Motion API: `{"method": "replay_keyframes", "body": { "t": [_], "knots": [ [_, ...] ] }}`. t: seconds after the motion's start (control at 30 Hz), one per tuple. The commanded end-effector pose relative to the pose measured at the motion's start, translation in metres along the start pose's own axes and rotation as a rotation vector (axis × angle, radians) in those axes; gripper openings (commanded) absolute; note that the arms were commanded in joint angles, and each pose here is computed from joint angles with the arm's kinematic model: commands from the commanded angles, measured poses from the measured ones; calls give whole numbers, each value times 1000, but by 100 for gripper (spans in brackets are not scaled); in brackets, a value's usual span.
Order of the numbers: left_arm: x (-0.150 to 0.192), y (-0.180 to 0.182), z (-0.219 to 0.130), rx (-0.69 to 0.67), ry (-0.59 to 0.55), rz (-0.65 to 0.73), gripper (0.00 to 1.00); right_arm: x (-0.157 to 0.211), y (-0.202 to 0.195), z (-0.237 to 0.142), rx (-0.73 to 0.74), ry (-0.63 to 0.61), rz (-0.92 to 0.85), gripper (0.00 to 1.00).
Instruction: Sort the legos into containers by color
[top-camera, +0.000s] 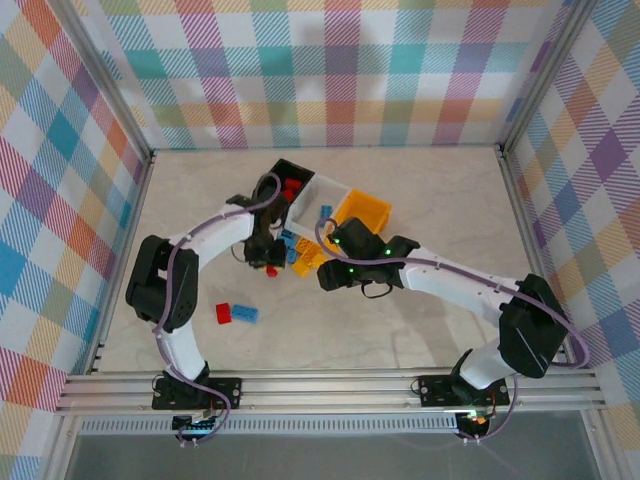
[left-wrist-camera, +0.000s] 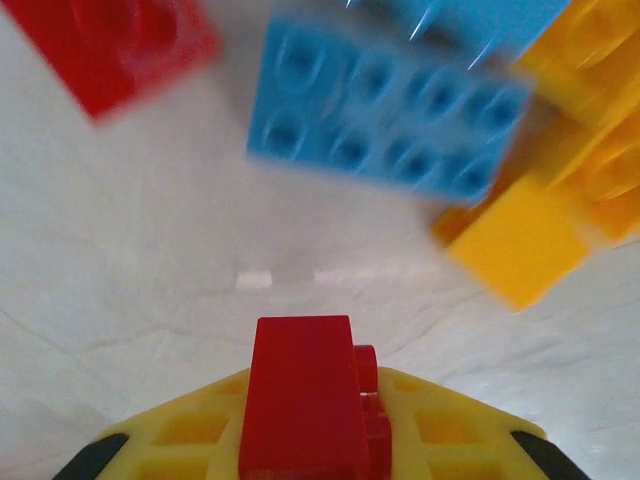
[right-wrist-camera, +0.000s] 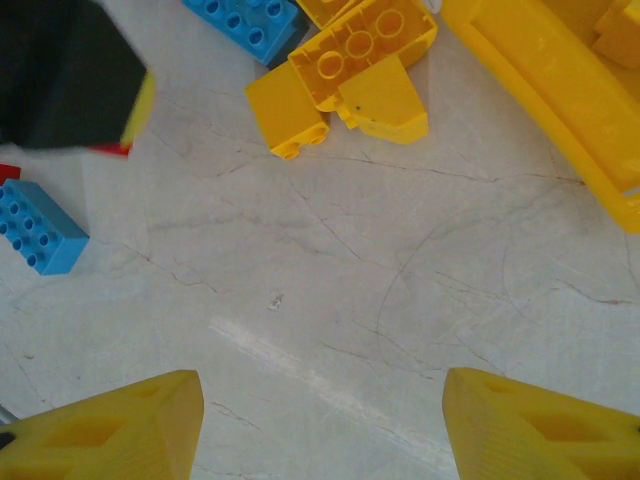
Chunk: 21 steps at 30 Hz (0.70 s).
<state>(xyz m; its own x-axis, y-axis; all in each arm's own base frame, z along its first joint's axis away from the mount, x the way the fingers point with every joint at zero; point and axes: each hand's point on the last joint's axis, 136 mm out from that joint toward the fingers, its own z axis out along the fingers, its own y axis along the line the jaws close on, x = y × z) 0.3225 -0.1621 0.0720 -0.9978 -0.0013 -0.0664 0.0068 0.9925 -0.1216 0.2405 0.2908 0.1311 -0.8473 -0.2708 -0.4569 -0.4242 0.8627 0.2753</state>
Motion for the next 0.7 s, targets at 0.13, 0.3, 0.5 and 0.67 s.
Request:
{"method": "replay_keyframes", "body": {
  "t": [0.13,0.3,0.5,0.67],
  "knots": [
    [-95,-15,-44,62,-96,-6,20,-13,-13,-23,29,-43,-19,65],
    [-151,-21,-39,73,-128,-23,19,-17,-17,-25,35,-41,-35,65],
    [-188,-12,-19,97,-154,-88,20,-20,-26,-28,44,-33,-45,65],
    [-196,-14,-10,121,-158,-93,33,-19,-31,-27,36,-20,-44,66]
  ]
}}
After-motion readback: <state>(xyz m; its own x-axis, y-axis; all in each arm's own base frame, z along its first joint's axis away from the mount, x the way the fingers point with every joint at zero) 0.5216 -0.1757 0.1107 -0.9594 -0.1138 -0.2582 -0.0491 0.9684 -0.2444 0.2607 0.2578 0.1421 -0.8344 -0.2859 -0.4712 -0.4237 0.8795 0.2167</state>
